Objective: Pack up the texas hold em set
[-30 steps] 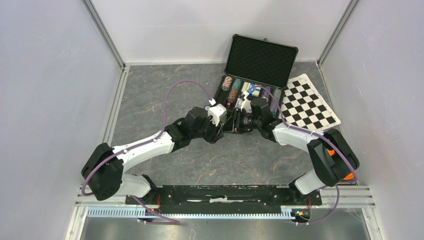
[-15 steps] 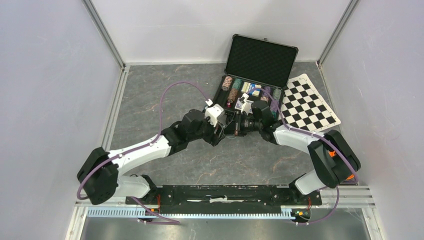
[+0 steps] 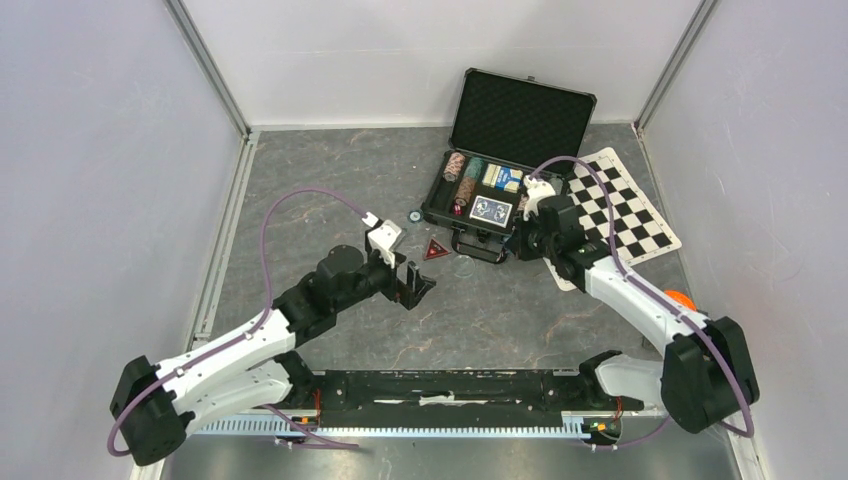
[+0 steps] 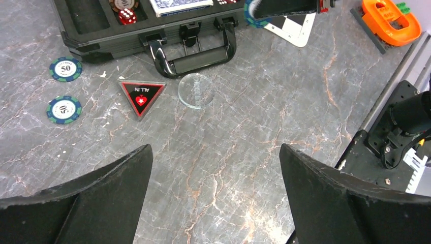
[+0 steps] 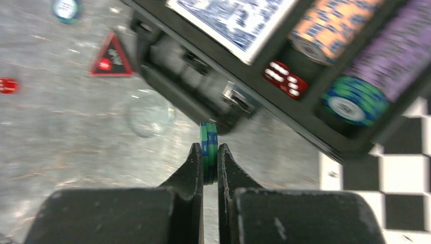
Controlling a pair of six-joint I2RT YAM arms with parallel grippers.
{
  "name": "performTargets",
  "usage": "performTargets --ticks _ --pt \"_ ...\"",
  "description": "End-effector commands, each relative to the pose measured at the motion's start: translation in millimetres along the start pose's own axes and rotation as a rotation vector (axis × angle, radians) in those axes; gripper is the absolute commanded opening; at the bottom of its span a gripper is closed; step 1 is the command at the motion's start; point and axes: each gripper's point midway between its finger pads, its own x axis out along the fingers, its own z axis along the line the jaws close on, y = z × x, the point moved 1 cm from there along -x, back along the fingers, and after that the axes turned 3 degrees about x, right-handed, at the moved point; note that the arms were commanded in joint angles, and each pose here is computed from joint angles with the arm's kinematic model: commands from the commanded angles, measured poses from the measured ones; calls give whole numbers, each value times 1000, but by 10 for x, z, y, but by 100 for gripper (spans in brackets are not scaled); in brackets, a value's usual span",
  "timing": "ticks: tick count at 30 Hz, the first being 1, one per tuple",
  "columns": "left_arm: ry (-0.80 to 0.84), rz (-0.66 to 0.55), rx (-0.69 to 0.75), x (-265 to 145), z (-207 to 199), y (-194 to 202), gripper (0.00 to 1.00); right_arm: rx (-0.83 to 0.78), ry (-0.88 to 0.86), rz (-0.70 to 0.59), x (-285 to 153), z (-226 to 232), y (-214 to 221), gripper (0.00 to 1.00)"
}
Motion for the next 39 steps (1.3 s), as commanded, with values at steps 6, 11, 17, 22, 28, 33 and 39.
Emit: performTargets --ticks 6,11,17,22,28,33,39 --pt "-135 -20 -41 -59 225 147 100 -269 383 -145 -338 -735 -90 0" --pt "-157 -15 -48 -44 266 220 100 -325 522 -139 -422 -936 -195 0" --pt "-234 -8 -83 -35 407 422 100 -410 558 -277 -551 -1014 -393 0" --pt "-216 -10 -99 4 371 405 100 -514 387 -248 -345 -873 -415 0" --pt "-215 4 -105 35 371 455 100 -682 217 -54 16 -746 -315 0" --pt "-224 9 -102 39 388 477 100 -705 253 21 109 -837 -348 0" --pt "-235 9 -99 33 409 491 100 -726 311 56 111 -949 -354 0"
